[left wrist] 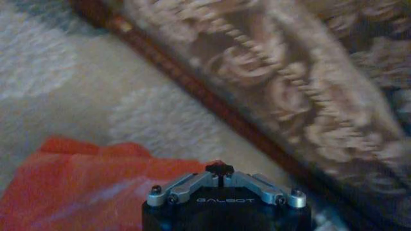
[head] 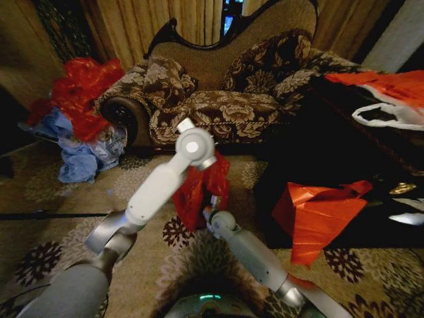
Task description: Place a garbage bag over the trash bin.
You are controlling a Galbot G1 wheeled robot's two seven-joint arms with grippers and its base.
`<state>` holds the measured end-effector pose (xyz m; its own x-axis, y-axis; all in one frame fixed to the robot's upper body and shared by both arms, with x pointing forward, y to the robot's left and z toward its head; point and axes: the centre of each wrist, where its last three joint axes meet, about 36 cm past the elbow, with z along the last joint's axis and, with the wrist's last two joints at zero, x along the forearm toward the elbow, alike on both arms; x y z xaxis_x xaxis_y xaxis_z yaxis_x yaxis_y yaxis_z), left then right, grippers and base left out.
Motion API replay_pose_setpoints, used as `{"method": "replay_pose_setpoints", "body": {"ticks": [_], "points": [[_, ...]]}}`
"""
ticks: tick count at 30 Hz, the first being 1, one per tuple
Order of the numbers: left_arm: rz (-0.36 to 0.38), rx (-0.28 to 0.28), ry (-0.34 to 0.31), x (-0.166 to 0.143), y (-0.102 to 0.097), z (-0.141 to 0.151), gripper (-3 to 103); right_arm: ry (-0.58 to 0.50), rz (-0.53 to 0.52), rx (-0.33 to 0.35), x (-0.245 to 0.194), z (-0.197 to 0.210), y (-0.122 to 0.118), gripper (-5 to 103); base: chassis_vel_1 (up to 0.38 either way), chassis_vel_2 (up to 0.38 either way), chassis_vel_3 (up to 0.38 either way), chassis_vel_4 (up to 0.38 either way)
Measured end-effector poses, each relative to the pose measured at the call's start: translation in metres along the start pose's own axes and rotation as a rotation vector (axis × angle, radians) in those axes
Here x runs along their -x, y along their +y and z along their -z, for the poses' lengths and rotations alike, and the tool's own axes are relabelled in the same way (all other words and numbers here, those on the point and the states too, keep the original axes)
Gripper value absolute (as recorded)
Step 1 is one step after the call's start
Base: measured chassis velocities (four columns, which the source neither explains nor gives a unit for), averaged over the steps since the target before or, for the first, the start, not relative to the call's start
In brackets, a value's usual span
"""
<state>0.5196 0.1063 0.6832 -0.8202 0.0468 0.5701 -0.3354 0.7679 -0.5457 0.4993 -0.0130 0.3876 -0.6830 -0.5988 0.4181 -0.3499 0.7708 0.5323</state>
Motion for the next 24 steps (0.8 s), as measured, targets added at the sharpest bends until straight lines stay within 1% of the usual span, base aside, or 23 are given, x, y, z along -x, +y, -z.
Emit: {"method": "replay_pose_setpoints", "body": {"ticks": [3,4,7,8,11,12,14,17,20,21,24], "points": [[0.051,-0.036,0.055,0.019,0.031,-0.009,0,0.007,-0.040,0.032,0.004,0.006,0.011,0,0.000,0.000,0.000,0.000],[0.051,-0.036,0.055,0.019,0.031,-0.009,0,0.007,-0.040,0.032,0.004,0.006,0.011,0,0.000,0.000,0.000,0.000],[0.087,-0.066,0.092,0.031,0.052,-0.016,0,-0.002,-0.051,0.055,0.005,0.017,0.023,0,0.000,0.000,0.000,0.000],[0.087,-0.066,0.092,0.031,0.052,-0.016,0,-0.002,-0.051,0.055,0.005,0.017,0.023,0,0.000,0.000,0.000,0.000],[0.115,-0.083,0.108,0.038,0.064,-0.021,0,-0.016,-0.059,0.059,0.005,0.027,0.028,0,0.000,0.000,0.000,0.000],[0.115,-0.083,0.108,0.038,0.064,-0.021,0,-0.016,-0.059,0.059,0.005,0.027,0.028,0,0.000,0.000,0.000,0.000],[0.131,-0.088,0.110,0.040,0.070,-0.023,0,-0.026,-0.059,0.059,0.002,0.033,0.031,0,0.000,0.000,0.000,0.000],[0.123,-0.087,0.097,0.035,0.072,-0.023,0,-0.033,-0.055,0.060,-0.003,0.034,0.032,0,0.000,0.000,0.000,0.000],[0.081,-0.063,0.050,0.015,0.071,-0.021,0,-0.041,-0.058,0.061,-0.008,0.029,0.032,0,0.000,0.000,0.000,0.000],[0.081,-0.063,0.050,0.015,0.071,-0.021,0,-0.041,-0.058,0.061,-0.008,0.029,0.032,0,0.000,0.000,0.000,0.000],[0.026,-0.035,0.024,-0.015,0.070,-0.017,0,-0.069,-0.078,0.036,-0.009,0.023,0.027,0,0.000,0.000,0.000,0.000]]}}
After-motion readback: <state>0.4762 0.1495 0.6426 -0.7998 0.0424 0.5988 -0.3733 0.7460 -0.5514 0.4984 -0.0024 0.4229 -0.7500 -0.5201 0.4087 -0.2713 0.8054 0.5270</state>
